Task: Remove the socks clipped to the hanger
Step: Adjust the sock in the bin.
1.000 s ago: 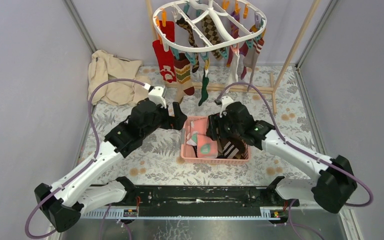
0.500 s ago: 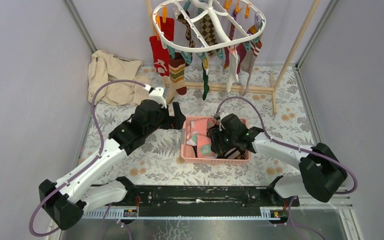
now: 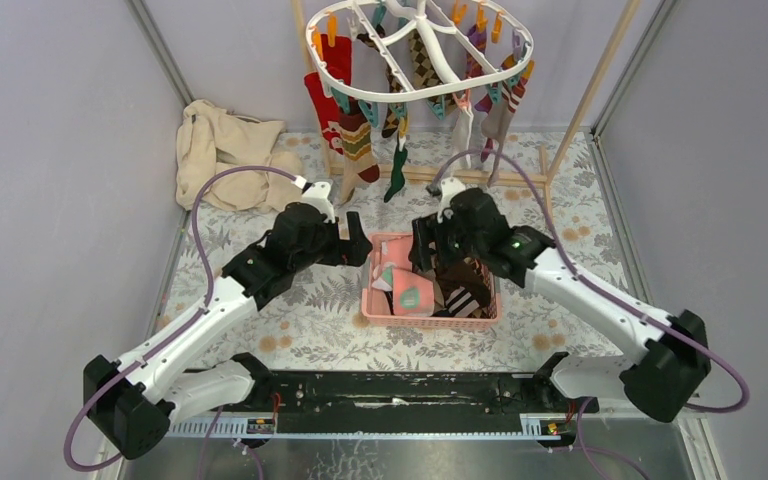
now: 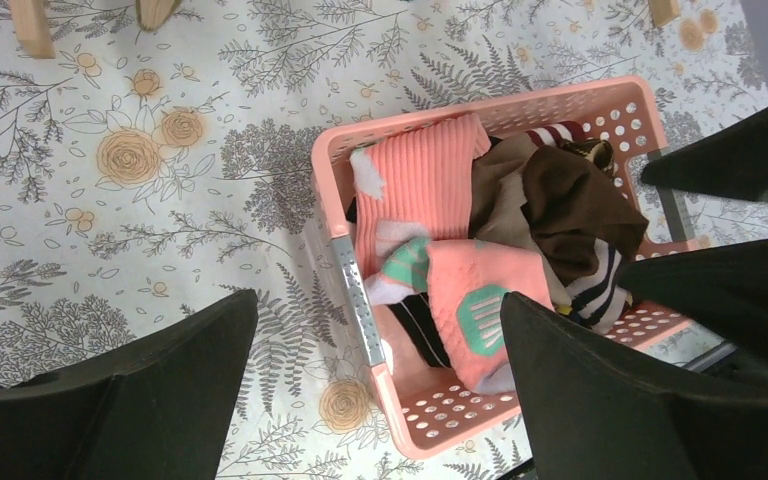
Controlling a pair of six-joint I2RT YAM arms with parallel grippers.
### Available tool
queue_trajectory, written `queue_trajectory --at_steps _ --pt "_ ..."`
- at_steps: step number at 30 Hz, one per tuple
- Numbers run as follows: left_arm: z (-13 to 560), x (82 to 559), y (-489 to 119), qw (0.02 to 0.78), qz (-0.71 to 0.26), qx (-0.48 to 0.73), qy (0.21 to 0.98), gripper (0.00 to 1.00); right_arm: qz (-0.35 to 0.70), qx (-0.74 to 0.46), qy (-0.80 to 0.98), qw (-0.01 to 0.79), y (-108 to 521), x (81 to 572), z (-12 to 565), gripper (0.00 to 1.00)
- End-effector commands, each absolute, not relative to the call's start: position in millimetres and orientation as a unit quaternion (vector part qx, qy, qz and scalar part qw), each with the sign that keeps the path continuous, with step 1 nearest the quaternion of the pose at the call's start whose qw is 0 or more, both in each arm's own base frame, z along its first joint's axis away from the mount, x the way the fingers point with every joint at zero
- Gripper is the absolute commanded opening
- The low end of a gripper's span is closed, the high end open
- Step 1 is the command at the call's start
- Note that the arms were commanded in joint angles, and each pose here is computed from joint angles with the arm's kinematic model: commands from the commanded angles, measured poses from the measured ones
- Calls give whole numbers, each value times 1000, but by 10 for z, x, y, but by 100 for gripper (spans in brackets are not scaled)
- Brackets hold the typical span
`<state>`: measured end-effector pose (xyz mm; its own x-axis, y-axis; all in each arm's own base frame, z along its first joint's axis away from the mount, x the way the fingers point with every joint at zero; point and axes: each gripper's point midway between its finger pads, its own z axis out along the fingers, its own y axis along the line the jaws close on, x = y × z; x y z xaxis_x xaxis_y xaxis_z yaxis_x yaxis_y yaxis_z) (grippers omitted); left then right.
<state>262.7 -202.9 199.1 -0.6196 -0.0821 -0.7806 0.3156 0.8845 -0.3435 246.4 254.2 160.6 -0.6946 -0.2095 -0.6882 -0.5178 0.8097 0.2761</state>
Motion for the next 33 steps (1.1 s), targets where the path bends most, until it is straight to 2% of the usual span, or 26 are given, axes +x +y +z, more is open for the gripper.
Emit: queue_trajectory --at_steps 1,5,10,16,20,27,33 --pt "2221 2649 -2057 457 -259 53 849 99 251 -219 858 391 2544 2472 2269 82" --pt "2194 2662 -2021 466 -256 43 846 99 230 -209 851 424 2481 2592 2509 84" --pt "2326 2683 -2020 477 -263 32 838 99 169 -127 862 460 2111 3069 2565 84" --pt "2465 2715 -2082 480 -273 38 833 99 173 9 836 521 1496 3681 2571 79" --pt "2477 2717 -2058 484 -269 34 832 99 168 60 808 562 1198 3889 2629 77" --pt "2536 2705 -2029 494 -272 30 825 99 202 86 775 592 894 4158 2740 69" --pt "2434 2698 -2028 485 -269 27 832 99 230 69 760 604 890 4341 2833 64"
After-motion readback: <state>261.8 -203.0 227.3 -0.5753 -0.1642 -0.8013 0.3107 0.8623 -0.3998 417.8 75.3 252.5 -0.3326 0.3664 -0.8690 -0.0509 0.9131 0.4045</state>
